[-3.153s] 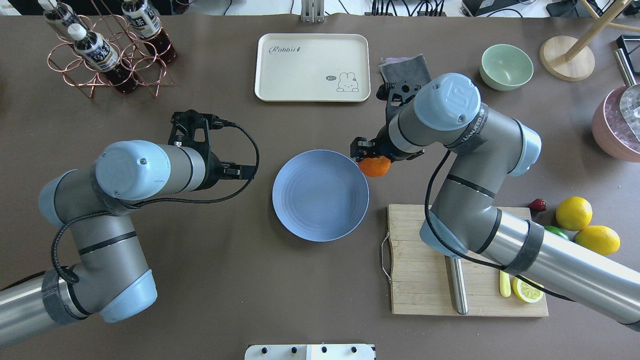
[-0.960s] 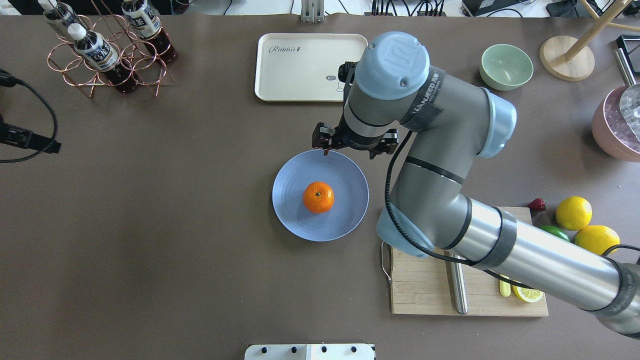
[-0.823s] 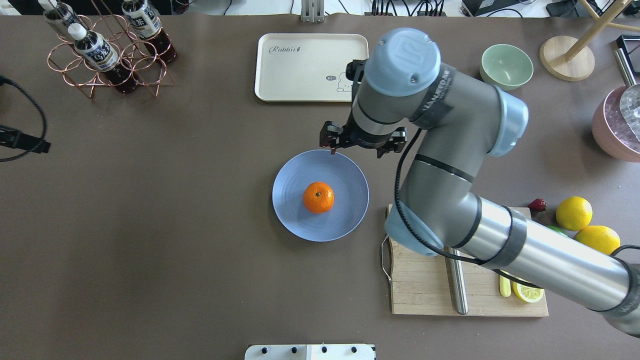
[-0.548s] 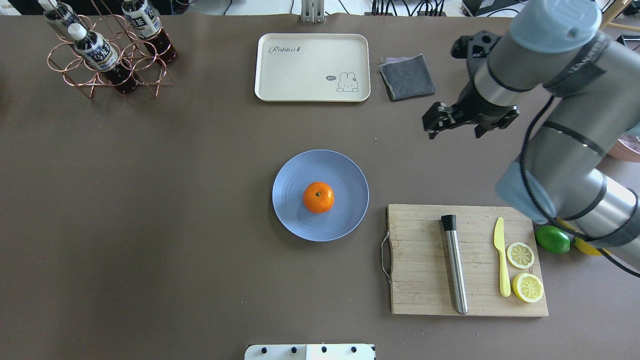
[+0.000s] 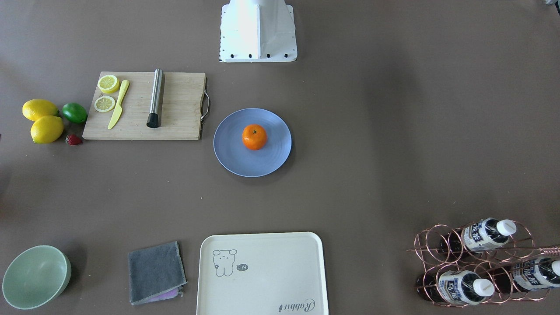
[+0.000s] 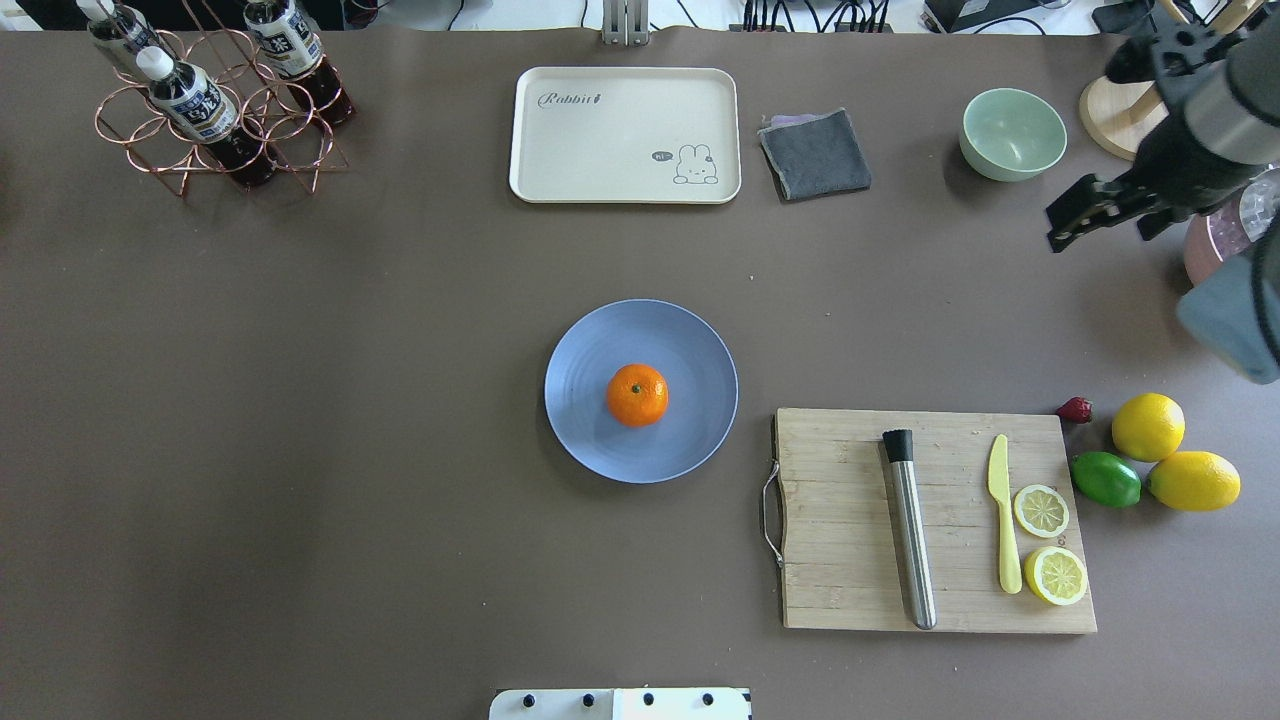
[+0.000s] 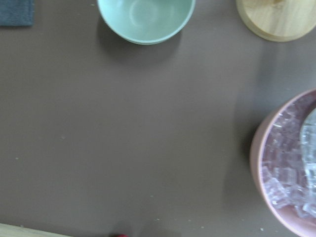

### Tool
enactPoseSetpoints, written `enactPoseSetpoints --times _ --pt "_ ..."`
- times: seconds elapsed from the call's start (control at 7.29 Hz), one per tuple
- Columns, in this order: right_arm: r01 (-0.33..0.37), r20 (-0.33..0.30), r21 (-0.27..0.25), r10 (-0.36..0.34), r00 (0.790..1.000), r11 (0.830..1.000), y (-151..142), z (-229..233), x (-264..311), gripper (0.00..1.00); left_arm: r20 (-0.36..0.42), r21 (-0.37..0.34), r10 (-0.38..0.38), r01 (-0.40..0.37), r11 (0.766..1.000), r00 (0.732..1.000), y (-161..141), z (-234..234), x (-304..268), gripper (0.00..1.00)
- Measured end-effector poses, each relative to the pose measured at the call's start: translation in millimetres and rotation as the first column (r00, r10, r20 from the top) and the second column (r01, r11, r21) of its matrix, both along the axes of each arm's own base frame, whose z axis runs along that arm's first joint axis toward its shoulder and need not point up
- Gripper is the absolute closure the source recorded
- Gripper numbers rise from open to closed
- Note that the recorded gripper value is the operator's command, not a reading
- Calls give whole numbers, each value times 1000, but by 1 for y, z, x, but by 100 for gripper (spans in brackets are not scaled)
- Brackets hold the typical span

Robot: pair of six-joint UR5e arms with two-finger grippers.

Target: Pick orange to plate

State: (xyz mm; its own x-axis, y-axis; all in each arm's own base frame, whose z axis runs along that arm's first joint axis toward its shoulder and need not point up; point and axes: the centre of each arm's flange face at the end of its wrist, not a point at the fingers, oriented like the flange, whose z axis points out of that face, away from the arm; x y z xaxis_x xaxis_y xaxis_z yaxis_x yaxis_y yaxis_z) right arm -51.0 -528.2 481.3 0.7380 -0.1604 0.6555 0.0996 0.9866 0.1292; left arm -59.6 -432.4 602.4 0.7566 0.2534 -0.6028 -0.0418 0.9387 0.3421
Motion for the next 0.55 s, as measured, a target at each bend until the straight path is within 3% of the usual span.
enactPoseSetpoints --times 0.27,0.55 --pt "-3 -13 -26 3 1000 1000 24 61 61 0 0 -26 -3 3 1000 1000 1 12 -2 2" --pt "-38 -15 -64 37 999 997 43 89 90 0 -1 -31 -4 3 1000 1000 0 15 -3 2"
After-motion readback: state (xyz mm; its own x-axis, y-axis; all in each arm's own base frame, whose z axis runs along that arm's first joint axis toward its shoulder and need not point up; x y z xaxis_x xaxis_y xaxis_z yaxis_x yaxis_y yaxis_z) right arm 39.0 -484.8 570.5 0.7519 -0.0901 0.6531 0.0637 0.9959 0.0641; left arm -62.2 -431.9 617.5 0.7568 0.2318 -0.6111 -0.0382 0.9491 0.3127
